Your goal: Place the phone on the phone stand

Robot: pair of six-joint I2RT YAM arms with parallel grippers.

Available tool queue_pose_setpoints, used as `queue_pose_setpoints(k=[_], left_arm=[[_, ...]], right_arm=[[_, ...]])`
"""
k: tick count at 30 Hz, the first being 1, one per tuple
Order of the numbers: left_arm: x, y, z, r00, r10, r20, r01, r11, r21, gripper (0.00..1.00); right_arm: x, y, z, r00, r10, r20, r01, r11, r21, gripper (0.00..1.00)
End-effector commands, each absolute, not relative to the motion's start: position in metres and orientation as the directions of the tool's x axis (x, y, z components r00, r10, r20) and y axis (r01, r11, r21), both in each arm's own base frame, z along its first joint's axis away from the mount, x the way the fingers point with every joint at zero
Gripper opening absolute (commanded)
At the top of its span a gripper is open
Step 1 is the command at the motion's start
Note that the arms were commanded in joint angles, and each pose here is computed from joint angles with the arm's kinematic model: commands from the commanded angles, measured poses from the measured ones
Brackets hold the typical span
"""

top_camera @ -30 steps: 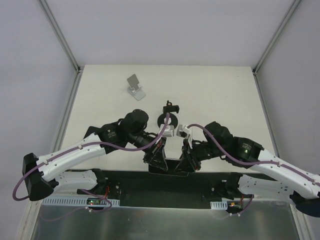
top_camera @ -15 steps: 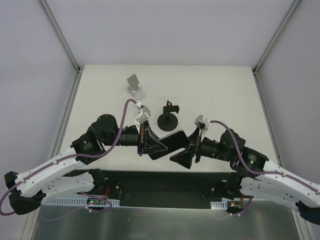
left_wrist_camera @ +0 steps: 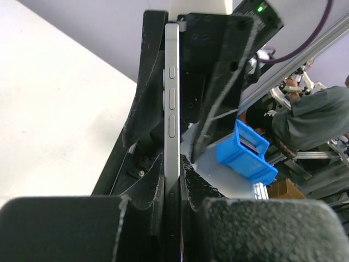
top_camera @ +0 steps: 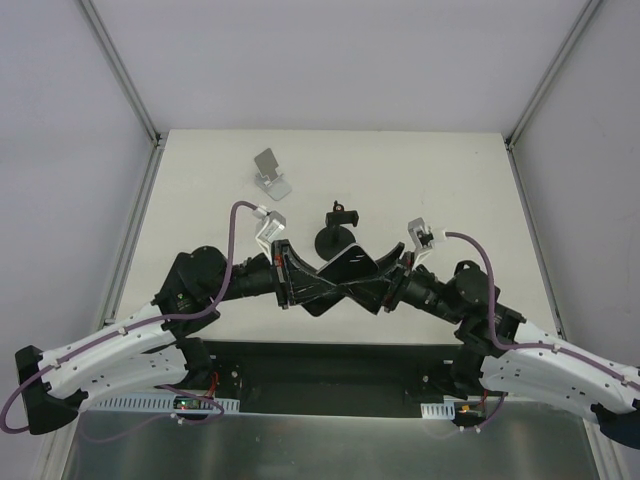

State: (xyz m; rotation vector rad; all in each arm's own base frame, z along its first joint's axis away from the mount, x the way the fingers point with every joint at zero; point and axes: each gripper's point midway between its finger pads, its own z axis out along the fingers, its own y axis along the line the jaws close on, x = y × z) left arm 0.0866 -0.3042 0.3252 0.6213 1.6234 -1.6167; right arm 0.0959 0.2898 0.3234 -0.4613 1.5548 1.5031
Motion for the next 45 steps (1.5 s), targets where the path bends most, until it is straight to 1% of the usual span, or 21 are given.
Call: queue_pose_setpoints(k=[1,4,5,6,7,10,11,14,15,17,20,24,25,30,35,37,38,39,40,43,45], left_arm=[[0.080,-0.297,0.378,-0.539,-0.312,-0.783,0.830,-0.036,-0.557,0.00],[0.078,-0.297,0.377,-0.543,-0.315,-0.779,0.828,-0.046,-0.559,0.00],[0.078,-0.298,0.375,-0.550,-0.305,-0.778,0.824,-0.043,-0.565,0.00],[0.077,-0.298,0.374,-0.550,-0.296,-0.781,0.825,-0.042,-0.564,0.00],[0.077,-0.299,0.373,-0.550,-0.285,-0.785,0.825,-0.040,-0.563,0.03],[0.074,-0.297,0.366,-0.566,-0.231,-0.791,0.815,-0.010,-0.580,0.39],[0.074,-0.295,0.363,-0.566,-0.198,-0.800,0.814,0.019,-0.581,0.55],[0.066,-0.288,0.373,-0.533,-0.148,-0.833,0.840,0.028,-0.542,0.68],[0.066,-0.286,0.363,-0.557,-0.097,-0.825,0.824,0.063,-0.563,0.68],[0.065,-0.288,0.372,-0.545,-0.049,-0.837,0.834,0.071,-0.548,0.67],[0.057,-0.299,0.365,-0.575,0.083,-0.814,0.818,0.044,-0.573,0.59],[0.047,-0.314,0.358,-0.599,0.196,-0.777,0.788,-0.030,-0.615,0.41],[0.045,-0.316,0.357,-0.597,0.213,-0.774,0.785,-0.044,-0.618,0.32],[0.050,-0.319,0.358,-0.590,0.203,-0.782,0.794,-0.035,-0.608,0.13],[0.043,-0.319,0.362,-0.586,0.227,-0.778,0.785,-0.078,-0.614,0.00],[0.045,-0.316,0.364,-0.581,0.204,-0.788,0.795,-0.065,-0.603,0.00],[0.048,-0.315,0.365,-0.581,0.187,-0.792,0.800,-0.045,-0.598,0.00],[0.051,-0.314,0.368,-0.579,0.162,-0.799,0.807,-0.027,-0.590,0.00],[0.061,-0.314,0.371,-0.584,0.113,-0.804,0.811,0.025,-0.585,0.00],[0.067,-0.302,0.399,-0.565,-0.037,-0.824,0.823,0.037,-0.567,0.00],[0.070,-0.301,0.405,-0.570,-0.089,-0.817,0.818,0.035,-0.575,0.00]], right_arm=[[0.101,0.280,0.356,-0.489,0.454,-0.745,-0.785,0.145,0.603,0.38],[0.098,0.281,0.361,-0.487,0.460,-0.742,-0.795,0.117,0.595,0.21],[0.098,0.282,0.365,-0.484,0.465,-0.741,-0.800,0.108,0.590,0.10],[0.097,0.282,0.365,-0.482,0.463,-0.744,-0.803,0.107,0.587,0.03],[0.097,0.282,0.365,-0.481,0.461,-0.746,-0.804,0.108,0.585,0.01],[0.094,0.280,0.369,-0.465,0.457,-0.758,-0.819,0.103,0.564,0.01],[0.094,0.280,0.367,-0.453,0.445,-0.772,-0.827,0.114,0.551,0.01],[0.087,0.281,0.362,-0.449,0.360,-0.818,-0.844,0.128,0.520,0.01],[0.079,0.285,0.357,-0.440,0.300,-0.847,-0.865,0.112,0.489,0.01],[0.071,0.287,0.354,-0.445,0.218,-0.869,-0.875,0.102,0.474,0.01],[0.056,0.293,0.344,-0.453,0.108,-0.885,-0.887,0.039,0.459,0.01],[0.049,0.295,0.346,-0.450,0.069,-0.891,-0.892,0.009,0.451,0.01],[0.049,0.294,0.346,-0.447,0.071,-0.892,-0.894,0.008,0.449,0.01],[0.044,0.293,0.348,-0.440,0.058,-0.896,-0.898,-0.019,0.440,0.01],[0.044,0.293,0.348,-0.437,0.044,-0.899,-0.900,-0.015,0.436,0.01],[0.045,0.294,0.346,-0.441,0.036,-0.897,-0.897,-0.006,0.441,0.02],[0.046,0.295,0.343,-0.444,0.031,-0.895,-0.896,0.000,0.444,0.09],[0.047,0.296,0.340,-0.450,0.026,-0.893,-0.893,0.005,0.450,0.19],[0.047,0.296,0.340,-0.454,0.031,-0.891,-0.891,0.005,0.454,0.35],[0.047,0.302,0.333,-0.476,0.045,-0.879,-0.879,0.003,0.476,0.59],[0.049,0.306,0.326,-0.487,0.056,-0.871,-0.872,0.008,0.489,0.64]])
